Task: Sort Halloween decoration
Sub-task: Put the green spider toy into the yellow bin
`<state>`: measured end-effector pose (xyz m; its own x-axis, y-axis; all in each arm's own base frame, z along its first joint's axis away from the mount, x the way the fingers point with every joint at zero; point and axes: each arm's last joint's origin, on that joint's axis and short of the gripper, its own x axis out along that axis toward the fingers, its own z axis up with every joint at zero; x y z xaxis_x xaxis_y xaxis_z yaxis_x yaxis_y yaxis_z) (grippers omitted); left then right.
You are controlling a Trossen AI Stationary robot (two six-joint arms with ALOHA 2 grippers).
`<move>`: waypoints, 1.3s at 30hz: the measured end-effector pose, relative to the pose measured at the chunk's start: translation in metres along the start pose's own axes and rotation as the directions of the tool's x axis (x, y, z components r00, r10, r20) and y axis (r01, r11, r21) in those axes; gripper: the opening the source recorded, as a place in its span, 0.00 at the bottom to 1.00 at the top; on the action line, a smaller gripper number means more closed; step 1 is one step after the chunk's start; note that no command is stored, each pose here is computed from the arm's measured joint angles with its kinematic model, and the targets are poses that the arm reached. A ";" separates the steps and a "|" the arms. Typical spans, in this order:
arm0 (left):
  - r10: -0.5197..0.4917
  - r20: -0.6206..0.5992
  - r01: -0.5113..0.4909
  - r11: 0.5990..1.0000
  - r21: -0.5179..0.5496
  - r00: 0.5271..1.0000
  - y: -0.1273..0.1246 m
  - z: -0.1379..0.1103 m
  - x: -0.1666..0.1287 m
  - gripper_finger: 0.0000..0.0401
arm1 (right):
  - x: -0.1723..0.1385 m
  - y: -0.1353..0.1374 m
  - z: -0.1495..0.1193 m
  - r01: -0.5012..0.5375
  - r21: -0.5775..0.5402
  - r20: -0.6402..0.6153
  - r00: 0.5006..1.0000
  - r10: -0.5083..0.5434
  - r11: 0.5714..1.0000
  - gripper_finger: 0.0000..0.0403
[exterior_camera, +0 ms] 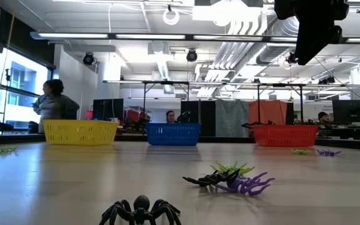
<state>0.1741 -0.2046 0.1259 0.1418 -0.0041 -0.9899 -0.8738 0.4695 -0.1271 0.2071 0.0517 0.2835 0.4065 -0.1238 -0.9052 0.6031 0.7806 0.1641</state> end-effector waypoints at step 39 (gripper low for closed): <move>0.067 0.034 -0.070 0.990 0.123 0.997 -0.009 0.012 -0.014 0.01 | 0.000 0.000 0.000 -0.001 0.000 0.001 1.000 0.001 1.000 0.32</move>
<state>0.1853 -0.1982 0.1415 0.0992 0.0577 -0.9934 -0.8175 0.5739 -0.0483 0.2073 0.0517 0.2835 0.4076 -0.1234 -0.9048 0.6029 0.7805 0.1651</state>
